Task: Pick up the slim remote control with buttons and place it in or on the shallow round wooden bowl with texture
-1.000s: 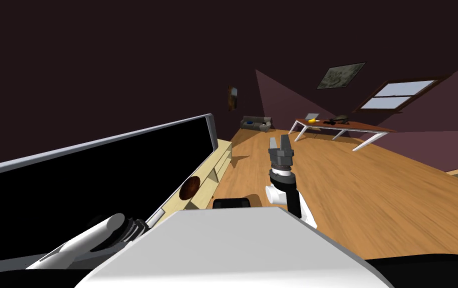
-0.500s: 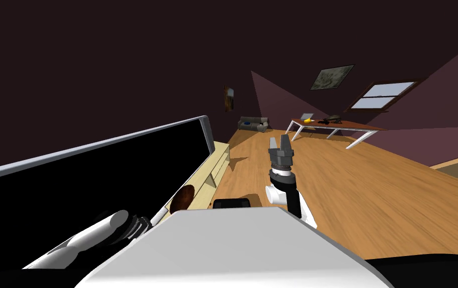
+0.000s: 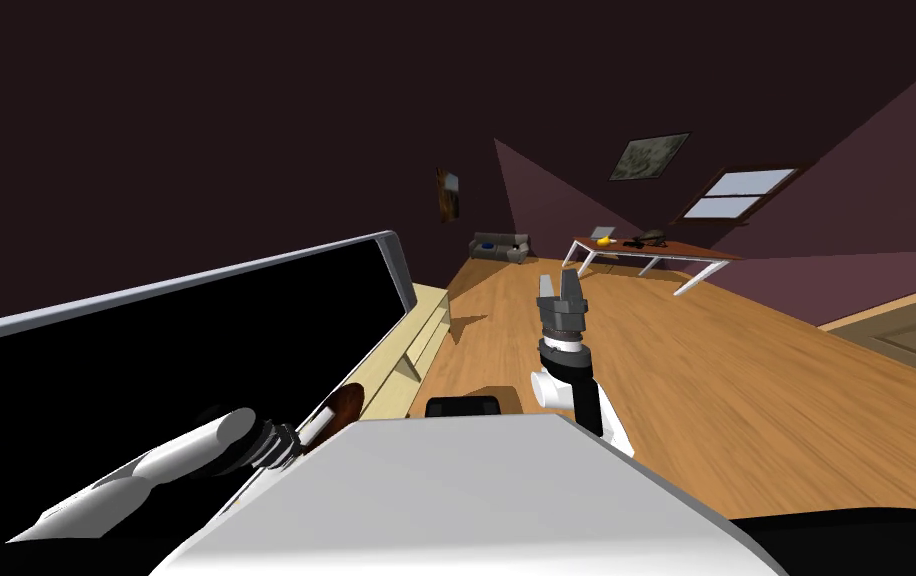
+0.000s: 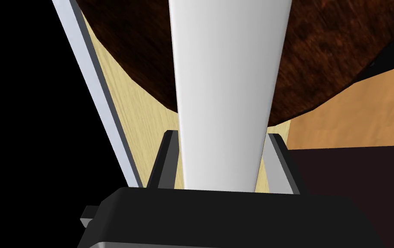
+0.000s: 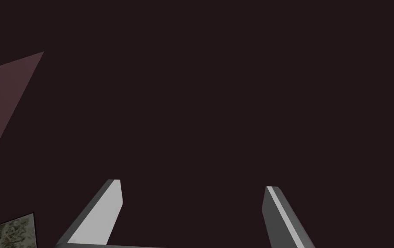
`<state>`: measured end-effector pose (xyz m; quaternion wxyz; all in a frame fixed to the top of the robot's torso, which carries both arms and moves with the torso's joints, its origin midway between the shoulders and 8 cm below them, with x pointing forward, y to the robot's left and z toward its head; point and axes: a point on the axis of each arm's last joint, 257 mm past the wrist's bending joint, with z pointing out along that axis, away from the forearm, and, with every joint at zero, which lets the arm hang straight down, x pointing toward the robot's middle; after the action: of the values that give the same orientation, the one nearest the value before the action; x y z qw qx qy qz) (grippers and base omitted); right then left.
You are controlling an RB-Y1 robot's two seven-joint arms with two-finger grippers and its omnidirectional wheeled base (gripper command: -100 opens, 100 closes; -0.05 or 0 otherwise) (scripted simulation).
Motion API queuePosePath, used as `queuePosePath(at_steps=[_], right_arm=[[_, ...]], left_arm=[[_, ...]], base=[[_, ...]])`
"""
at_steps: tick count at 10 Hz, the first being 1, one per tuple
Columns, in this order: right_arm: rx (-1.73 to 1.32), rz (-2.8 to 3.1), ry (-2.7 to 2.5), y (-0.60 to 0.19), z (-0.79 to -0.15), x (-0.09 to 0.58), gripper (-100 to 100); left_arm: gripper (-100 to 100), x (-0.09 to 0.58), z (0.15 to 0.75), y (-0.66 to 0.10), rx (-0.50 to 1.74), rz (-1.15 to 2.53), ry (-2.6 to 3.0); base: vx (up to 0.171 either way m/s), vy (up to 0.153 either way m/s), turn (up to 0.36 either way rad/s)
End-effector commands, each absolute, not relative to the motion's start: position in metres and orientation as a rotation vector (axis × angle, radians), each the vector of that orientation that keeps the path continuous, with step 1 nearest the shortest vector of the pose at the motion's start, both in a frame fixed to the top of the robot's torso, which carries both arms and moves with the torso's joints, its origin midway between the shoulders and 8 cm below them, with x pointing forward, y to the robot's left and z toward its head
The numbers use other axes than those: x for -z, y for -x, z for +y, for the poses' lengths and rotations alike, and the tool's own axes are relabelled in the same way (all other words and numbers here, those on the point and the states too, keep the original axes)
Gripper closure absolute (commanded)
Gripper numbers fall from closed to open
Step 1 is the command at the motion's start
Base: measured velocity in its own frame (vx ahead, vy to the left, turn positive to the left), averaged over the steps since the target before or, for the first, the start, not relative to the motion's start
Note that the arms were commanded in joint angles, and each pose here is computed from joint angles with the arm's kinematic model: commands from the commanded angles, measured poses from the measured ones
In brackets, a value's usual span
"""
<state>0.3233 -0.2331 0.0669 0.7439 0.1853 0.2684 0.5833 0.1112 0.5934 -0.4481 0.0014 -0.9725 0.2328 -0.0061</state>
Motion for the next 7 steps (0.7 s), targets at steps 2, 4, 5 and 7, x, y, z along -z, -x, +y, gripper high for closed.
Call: queuePosePath(at_steps=[2,4,5,7], right_arm=[[-1.278,0.588,-0.406,-0.3233,-0.2331,-0.0669,0],[-1.278,0.588,-0.406,-0.3233,-0.2331,-0.067,0],[-1.277,0.588,-0.406,-0.3233,-0.2331,-0.0669,0],[-1.277,0.588,-0.406,-0.3233,-0.2331,-0.0669,0]], left_arm=[[100,0.4313,0.5986,-0.1247,0.013,0.79,3.023],[-100,0.4353,0.597,-0.123,0.018,0.777,3.03],[-100,0.4353,0.5969,-0.1233,0.019,0.777,3.029],[-100,0.4353,0.5969,-0.1234,0.019,0.777,3.029]], base=[[0.115,-0.116,-0.09],[0.03,-0.031,-0.02],[0.006,-0.005,-0.001],[0.0,0.0,0.0]])
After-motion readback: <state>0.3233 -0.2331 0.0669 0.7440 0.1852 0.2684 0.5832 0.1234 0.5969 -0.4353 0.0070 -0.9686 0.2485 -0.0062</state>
